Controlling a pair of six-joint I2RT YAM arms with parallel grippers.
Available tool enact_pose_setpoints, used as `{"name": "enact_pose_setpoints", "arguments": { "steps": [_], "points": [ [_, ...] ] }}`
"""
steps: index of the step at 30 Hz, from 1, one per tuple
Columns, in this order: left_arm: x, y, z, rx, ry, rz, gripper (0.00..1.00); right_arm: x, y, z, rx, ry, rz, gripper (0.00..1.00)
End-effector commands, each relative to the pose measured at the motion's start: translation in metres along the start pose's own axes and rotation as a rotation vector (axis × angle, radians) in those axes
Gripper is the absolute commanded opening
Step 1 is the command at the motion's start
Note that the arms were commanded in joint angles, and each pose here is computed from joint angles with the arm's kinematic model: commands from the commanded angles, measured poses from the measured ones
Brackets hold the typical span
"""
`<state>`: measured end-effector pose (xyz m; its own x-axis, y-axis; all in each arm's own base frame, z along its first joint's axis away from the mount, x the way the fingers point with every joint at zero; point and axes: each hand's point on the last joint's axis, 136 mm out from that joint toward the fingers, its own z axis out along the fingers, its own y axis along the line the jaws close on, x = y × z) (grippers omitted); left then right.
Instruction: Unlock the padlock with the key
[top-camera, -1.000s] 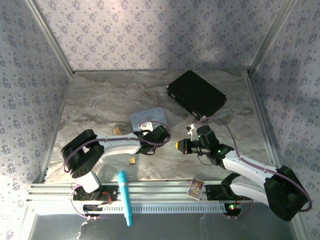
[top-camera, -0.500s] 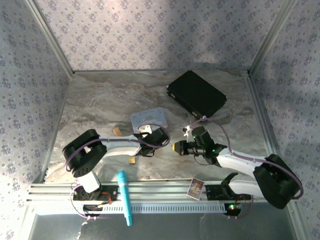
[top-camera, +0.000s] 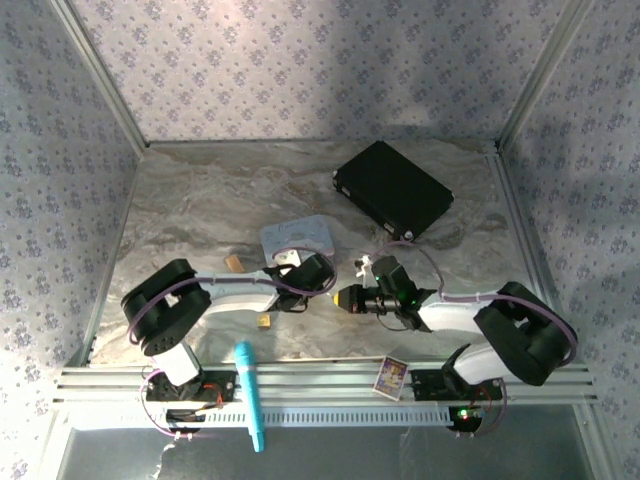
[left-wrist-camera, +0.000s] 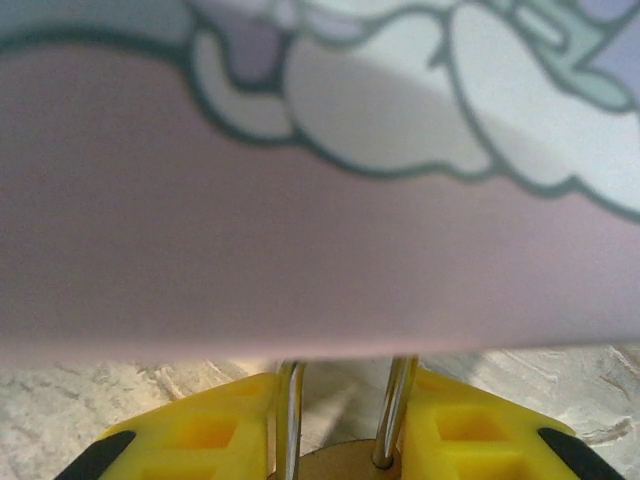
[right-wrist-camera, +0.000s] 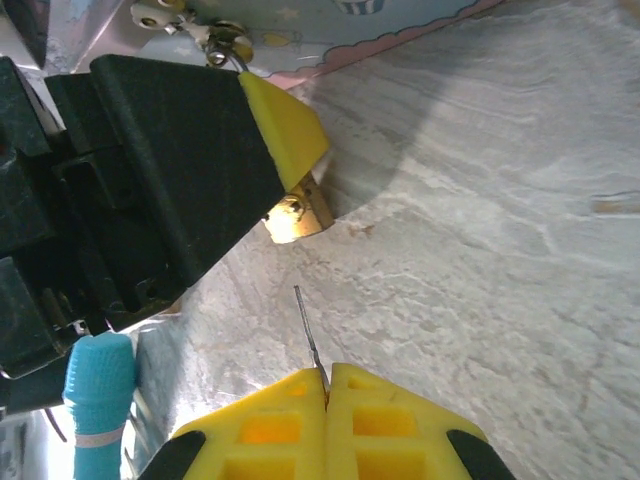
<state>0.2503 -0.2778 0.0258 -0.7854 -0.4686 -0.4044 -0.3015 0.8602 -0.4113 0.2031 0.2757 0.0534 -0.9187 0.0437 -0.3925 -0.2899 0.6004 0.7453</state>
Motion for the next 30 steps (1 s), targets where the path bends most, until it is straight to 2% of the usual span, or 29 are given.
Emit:
{"name": "enact_pose_setpoints", "arguments": {
  "steps": [1, 7, 10, 21, 30],
  "points": [
    [0.011, 0.001, 0.000, 0.036, 0.077, -0.105, 0.26, 0.005, 0.009, 0.003, -0.081, 0.009, 0.025, 0.00],
    [0.008, -0.007, -0.003, 0.085, 0.111, -0.172, 0.26, 0.011, 0.013, 0.005, -0.144, 0.037, 0.048, 0.00],
    [0.009, -0.007, -0.004, 0.103, 0.118, -0.201, 0.23, 0.015, 0.012, 0.006, -0.154, 0.056, 0.053, 0.00],
    [0.009, -0.011, -0.007, 0.142, 0.145, -0.253, 0.20, 0.007, -0.003, 0.004, -0.155, 0.034, 0.107, 0.00],
    [0.009, -0.021, -0.010, 0.175, 0.174, -0.272, 0.19, 0.005, -0.001, 0.008, -0.191, 0.040, 0.107, 0.00]
  ]
}}
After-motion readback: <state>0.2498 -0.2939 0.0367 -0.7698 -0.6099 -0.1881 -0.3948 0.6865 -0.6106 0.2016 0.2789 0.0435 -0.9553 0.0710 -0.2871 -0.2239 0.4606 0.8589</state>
